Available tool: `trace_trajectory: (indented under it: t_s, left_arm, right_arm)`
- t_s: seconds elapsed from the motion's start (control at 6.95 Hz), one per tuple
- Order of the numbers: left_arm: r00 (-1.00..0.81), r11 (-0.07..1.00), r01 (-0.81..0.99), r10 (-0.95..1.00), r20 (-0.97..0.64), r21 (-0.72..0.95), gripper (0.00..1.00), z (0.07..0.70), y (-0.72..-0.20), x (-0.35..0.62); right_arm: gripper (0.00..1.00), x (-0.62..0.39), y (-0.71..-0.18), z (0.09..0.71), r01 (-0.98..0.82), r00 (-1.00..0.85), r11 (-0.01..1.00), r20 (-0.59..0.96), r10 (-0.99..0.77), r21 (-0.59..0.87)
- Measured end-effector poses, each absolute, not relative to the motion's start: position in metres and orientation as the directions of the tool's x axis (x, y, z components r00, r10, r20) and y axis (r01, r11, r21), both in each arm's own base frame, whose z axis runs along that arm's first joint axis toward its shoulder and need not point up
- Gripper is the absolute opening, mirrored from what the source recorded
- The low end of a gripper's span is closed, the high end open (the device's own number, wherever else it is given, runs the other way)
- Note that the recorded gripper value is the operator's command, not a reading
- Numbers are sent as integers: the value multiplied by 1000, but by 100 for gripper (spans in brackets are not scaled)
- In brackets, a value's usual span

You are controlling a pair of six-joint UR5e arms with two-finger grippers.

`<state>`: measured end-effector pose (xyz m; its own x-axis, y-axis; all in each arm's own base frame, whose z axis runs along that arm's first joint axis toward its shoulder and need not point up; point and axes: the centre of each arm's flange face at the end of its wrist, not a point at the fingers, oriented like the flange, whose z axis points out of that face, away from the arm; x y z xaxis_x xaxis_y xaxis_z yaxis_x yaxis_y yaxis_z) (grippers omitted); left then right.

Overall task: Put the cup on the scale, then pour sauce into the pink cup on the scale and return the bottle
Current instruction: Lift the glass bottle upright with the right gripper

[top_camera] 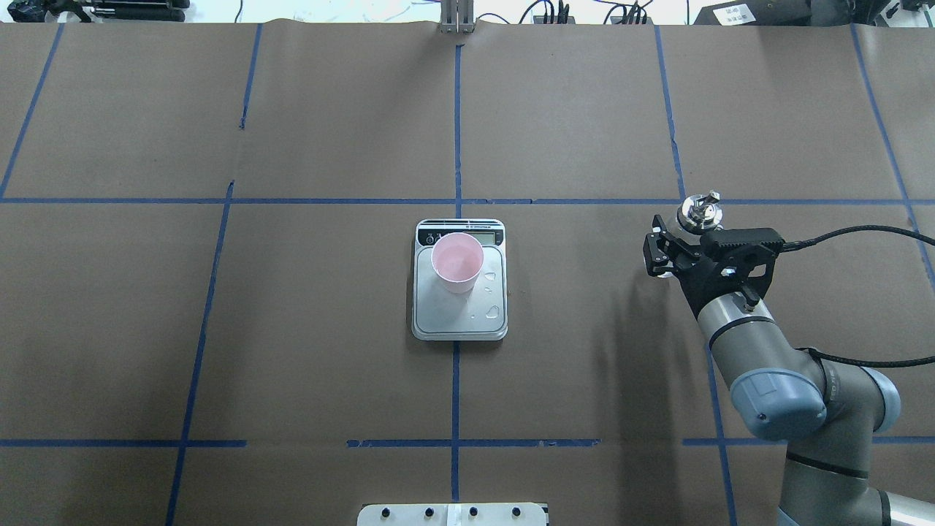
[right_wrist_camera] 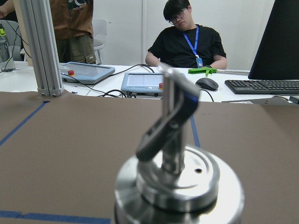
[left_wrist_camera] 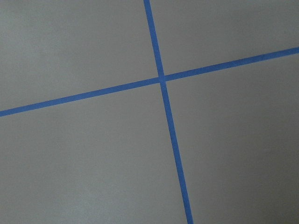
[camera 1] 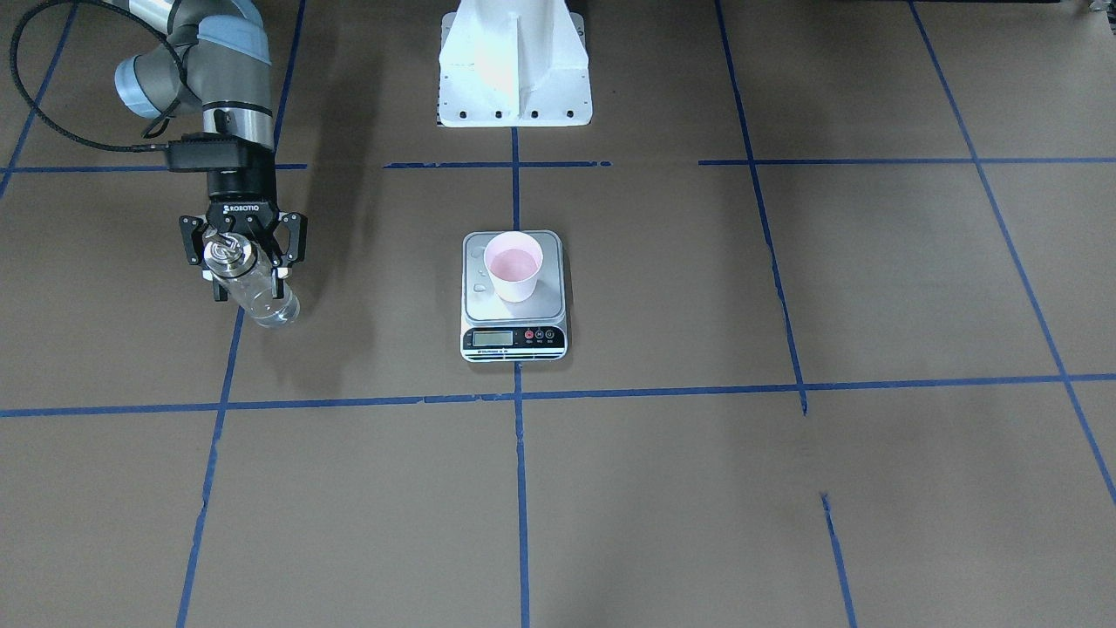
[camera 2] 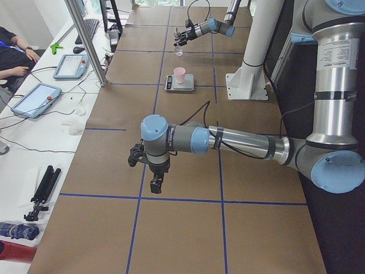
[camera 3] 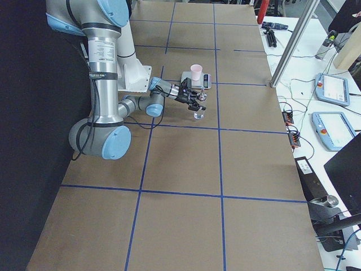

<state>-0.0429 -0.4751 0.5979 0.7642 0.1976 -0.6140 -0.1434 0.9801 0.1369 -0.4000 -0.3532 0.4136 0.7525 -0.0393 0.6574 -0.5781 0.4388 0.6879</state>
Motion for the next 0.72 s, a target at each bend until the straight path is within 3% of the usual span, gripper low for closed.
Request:
trace_trajectory:
  t_s: [0.72]
  left_arm:
    - [774,991,-100,133,-619,87,100,626,-452,-68]
  right_arm:
    - [0,-404,-355,378,-487,791,401,587,-174,776]
